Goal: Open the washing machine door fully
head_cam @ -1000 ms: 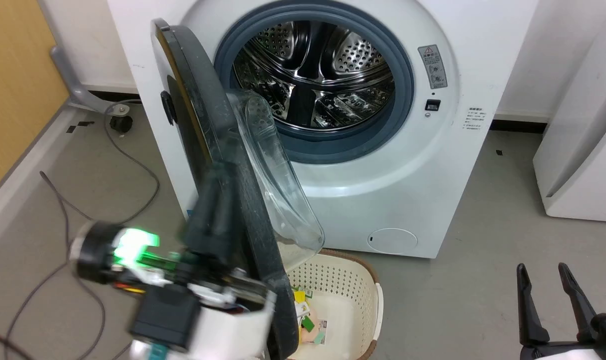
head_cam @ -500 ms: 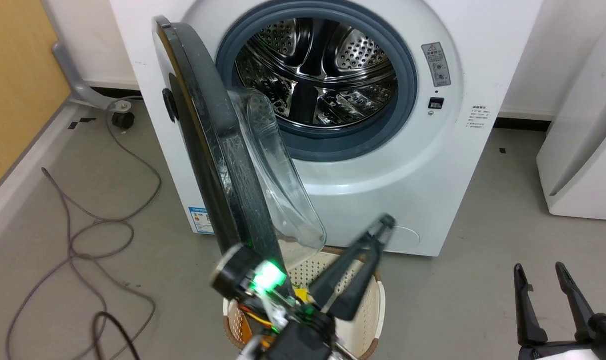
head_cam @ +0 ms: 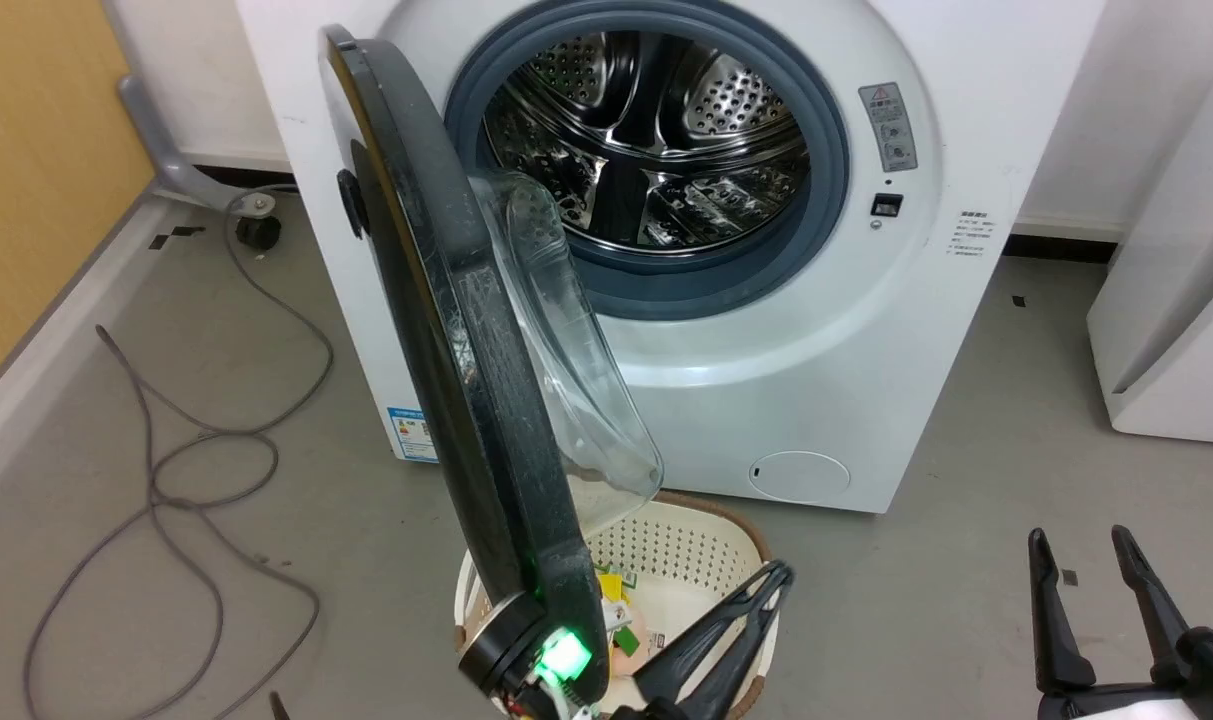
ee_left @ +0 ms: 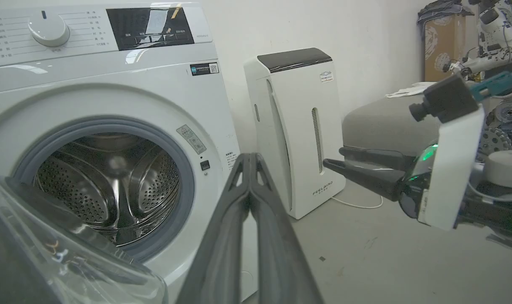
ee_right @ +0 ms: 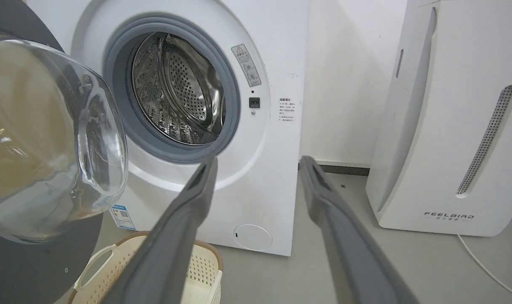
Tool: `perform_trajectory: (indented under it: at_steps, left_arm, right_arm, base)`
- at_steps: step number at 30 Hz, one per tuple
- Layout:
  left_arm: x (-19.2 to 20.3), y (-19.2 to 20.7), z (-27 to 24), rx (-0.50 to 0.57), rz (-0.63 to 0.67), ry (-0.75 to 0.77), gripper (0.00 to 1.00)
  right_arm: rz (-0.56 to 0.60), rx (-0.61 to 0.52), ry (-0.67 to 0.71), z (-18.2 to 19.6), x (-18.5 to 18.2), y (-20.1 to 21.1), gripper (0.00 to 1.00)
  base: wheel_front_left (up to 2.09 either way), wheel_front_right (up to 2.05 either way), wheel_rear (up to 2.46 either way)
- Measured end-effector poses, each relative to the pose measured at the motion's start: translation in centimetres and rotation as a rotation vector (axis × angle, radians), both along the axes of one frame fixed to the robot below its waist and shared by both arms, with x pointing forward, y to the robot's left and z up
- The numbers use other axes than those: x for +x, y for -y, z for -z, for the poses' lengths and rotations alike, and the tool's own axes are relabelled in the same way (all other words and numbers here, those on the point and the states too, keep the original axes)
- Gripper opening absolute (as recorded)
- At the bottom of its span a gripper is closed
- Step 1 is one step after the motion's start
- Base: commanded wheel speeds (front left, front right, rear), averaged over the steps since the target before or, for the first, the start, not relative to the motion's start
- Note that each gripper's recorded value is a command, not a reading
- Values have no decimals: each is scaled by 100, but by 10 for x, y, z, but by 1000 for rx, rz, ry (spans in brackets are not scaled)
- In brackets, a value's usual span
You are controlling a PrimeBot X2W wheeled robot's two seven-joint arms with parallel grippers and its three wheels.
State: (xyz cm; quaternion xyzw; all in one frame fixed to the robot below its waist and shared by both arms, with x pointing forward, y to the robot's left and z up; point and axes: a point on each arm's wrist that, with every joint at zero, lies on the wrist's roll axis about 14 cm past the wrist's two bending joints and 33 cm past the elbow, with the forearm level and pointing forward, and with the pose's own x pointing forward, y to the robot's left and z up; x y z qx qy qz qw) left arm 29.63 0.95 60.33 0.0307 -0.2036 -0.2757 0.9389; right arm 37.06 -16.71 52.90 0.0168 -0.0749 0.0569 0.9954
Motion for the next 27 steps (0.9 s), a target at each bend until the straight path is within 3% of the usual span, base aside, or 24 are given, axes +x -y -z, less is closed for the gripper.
perform_trajectory:
  at_steps: [10, 27]
  left_arm:
    - [15, -45, 42, 11, -164, -138, 0]
    - [9, -100, 49, 2, -351, -161, 0]
  right_arm:
    - [-23, -1, -16, 5, 5, -8, 100]
    - [-124, -2, -39, 12, 20, -43, 100]
  base:
    - [0, 0, 0]
    - [0, 0, 0]
